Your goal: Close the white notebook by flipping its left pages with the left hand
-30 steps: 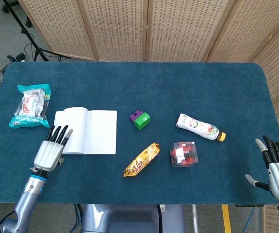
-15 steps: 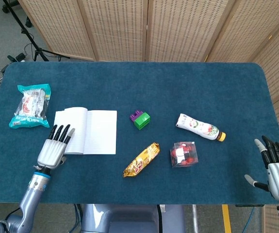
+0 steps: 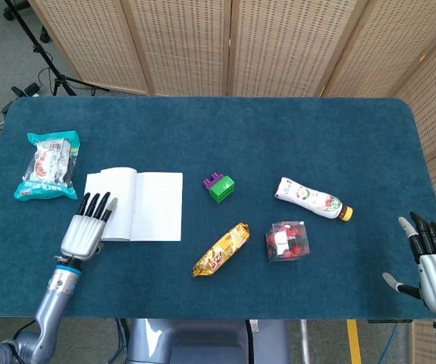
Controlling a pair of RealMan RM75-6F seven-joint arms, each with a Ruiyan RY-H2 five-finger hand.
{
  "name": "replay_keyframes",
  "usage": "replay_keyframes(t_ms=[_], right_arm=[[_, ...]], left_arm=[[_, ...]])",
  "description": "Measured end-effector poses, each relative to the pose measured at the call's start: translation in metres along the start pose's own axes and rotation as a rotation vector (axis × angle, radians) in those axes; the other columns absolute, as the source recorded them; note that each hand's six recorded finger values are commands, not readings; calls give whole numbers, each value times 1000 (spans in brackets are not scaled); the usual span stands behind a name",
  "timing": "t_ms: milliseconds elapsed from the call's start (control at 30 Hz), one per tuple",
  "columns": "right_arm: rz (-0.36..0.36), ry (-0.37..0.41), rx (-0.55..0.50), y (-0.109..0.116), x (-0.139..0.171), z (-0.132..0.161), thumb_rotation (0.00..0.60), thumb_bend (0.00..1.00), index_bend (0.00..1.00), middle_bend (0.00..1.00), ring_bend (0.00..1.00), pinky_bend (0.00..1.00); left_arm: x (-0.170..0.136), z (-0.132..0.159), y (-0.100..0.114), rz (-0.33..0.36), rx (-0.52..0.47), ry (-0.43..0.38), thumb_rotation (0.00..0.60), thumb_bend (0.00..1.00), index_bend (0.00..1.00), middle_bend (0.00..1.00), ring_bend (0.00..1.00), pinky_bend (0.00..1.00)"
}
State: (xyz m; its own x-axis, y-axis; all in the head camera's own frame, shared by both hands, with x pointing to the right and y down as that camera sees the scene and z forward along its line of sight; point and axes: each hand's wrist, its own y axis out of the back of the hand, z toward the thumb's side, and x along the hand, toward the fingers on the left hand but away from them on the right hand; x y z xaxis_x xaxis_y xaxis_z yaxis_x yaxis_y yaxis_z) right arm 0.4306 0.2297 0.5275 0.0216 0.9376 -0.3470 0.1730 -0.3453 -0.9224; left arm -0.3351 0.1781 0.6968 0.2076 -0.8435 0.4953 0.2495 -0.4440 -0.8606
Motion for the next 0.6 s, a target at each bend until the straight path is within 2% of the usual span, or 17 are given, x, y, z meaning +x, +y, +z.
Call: replay_keyframes(t_ms=[233, 433, 600], right_arm=[[6, 2, 0, -1, 0, 1, 600, 1, 5, 0, 0, 0], [7, 2, -3, -2, 0, 1, 600, 1, 5, 0, 0, 0], [10, 4, -8, -2, 0, 1, 600, 2, 5, 0, 0, 0]], left_arm=[[1, -2, -4, -2, 2, 12, 600, 142, 0, 0, 0, 0], [2, -2, -5, 5, 8, 14, 600, 318, 0, 0, 0, 0], [1, 2, -2, 27, 8, -5, 600, 359, 0, 0, 0, 0]])
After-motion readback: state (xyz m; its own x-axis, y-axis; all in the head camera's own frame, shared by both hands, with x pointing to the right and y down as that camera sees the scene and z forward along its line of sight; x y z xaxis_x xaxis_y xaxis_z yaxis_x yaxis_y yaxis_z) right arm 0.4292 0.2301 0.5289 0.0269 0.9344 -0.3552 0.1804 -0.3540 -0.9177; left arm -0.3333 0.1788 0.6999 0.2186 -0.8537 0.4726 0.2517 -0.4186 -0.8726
